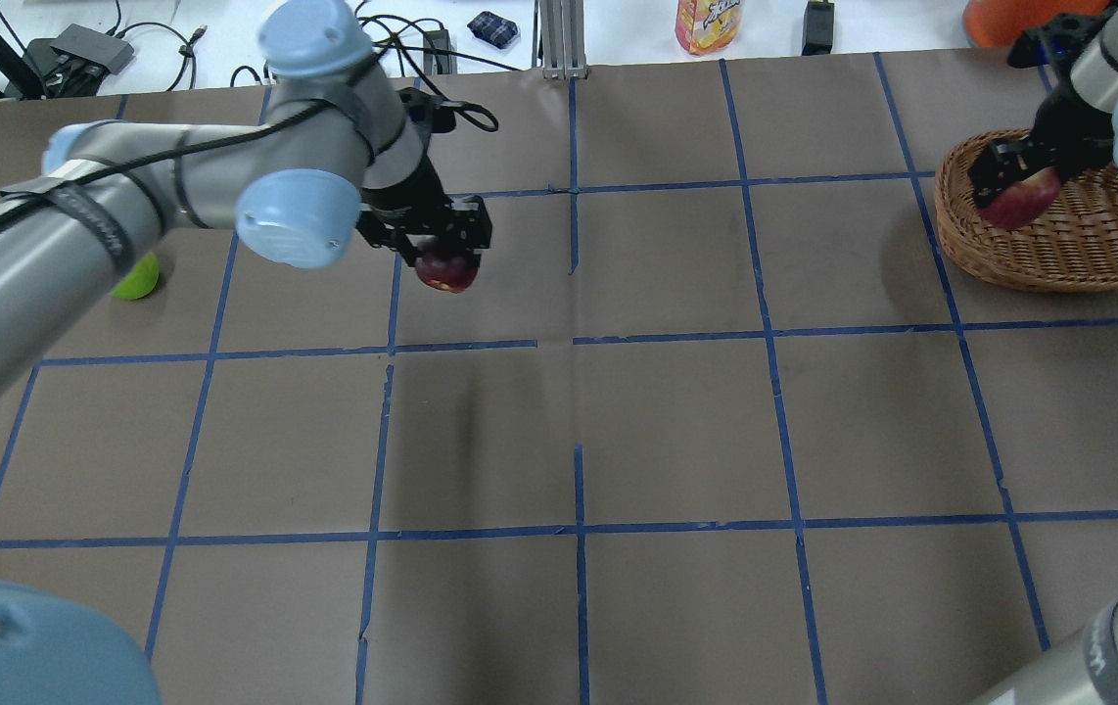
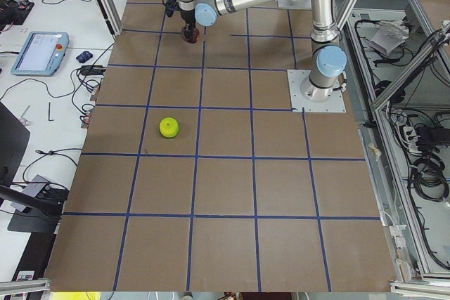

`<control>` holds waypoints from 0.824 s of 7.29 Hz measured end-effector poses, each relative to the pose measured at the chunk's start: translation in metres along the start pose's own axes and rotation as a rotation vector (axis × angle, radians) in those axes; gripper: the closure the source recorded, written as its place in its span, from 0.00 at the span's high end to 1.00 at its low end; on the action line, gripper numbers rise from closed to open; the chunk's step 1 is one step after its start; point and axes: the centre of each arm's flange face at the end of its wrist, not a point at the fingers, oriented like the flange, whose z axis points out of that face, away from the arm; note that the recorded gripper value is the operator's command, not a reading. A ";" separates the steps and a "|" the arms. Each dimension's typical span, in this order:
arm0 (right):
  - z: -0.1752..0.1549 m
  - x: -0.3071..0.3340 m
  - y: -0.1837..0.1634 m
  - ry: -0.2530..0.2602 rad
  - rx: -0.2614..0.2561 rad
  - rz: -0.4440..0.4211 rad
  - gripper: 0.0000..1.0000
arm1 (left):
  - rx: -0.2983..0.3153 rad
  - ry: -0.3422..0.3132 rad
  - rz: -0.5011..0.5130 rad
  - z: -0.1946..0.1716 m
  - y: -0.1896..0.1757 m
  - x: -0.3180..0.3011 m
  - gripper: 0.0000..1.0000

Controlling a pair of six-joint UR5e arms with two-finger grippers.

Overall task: Put all apples into basket
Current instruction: 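Carry red apple to basket with right while left carries purple apple to center, then release red apple into basket while left sets purple apple down and withdraws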

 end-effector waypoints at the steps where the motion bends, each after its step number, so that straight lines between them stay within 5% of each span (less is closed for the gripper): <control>1: 0.018 0.050 -0.004 0.006 -0.006 -0.037 0.64 | 0.006 -0.004 -0.013 0.021 0.012 0.047 0.05; 2: 0.039 0.088 0.001 0.009 -0.019 -0.057 1.00 | -0.012 0.011 -0.050 0.037 0.025 0.076 0.05; 3: 0.053 0.112 0.007 0.009 -0.026 -0.069 1.00 | -0.043 0.043 -0.119 0.052 0.036 0.102 0.26; 4: 0.057 0.122 0.011 0.006 -0.031 -0.077 1.00 | -0.071 0.060 -0.159 0.065 0.047 0.123 0.86; 5: 0.057 0.123 0.012 -0.005 -0.042 -0.081 1.00 | -0.095 0.059 -0.179 0.078 0.055 0.134 1.00; 6: 0.058 0.116 0.011 -0.028 -0.062 -0.088 1.00 | -0.101 0.052 -0.192 0.083 0.058 0.137 1.00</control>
